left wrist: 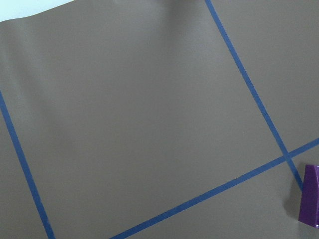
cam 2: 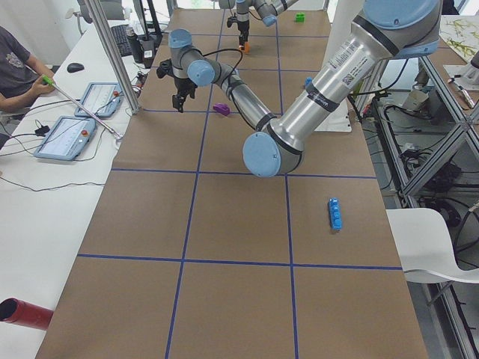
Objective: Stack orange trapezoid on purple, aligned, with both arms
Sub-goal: 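Grasp the orange trapezoid block with the right gripper and lift it, then carry the orange block with the right gripper above the purple block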
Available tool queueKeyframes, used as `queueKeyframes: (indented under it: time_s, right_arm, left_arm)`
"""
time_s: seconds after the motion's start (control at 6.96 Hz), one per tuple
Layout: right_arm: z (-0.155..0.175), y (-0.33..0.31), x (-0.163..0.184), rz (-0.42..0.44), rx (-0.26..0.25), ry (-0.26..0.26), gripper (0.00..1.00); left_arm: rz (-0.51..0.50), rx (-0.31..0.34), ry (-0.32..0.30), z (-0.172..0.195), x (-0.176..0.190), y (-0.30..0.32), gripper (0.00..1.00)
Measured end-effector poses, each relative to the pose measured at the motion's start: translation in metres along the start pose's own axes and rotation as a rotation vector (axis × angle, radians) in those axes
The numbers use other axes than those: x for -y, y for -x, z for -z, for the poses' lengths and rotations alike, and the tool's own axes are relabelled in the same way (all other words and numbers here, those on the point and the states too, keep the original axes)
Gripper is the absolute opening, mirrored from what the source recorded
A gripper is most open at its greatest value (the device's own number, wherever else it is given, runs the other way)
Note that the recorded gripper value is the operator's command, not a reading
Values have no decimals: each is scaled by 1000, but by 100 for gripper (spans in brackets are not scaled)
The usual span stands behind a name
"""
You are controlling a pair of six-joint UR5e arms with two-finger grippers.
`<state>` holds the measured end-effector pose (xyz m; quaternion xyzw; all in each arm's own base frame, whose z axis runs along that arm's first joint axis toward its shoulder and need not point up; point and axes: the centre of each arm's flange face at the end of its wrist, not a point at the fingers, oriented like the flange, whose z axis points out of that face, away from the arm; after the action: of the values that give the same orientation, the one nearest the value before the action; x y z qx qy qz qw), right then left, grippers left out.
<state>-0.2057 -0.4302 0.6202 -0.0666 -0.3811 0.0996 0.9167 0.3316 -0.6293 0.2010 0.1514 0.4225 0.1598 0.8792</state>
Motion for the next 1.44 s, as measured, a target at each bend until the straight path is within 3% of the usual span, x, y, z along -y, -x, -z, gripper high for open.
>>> queueKeyframes:
  time_s: [0.14, 0.29, 0.72, 1.01, 1.15, 1.44]
  right_arm:
    - [-1, 0, -1, 0, 1, 6, 13]
    - [-1, 0, -1, -1, 1, 9, 0]
    - [10, 8, -1, -26, 14, -4, 0]
    - [57, 54, 1, -74, 87, -46, 0]
    - [85, 103, 13, -109, 108, -47, 0]
    - [147, 250, 37, -154, 91, -17, 0]
  left_arm:
    - [0, 0, 0, 0, 0, 0, 100]
    - [0, 0, 0, 0, 0, 0, 100]
    - [2, 2, -6, 3, -1, 4, 100]
    - [15, 28, -9, 11, -15, 42, 100]
    - [0, 62, -1, 18, -25, 80, 100]
    - [-40, 138, 38, 27, -54, 171, 100]
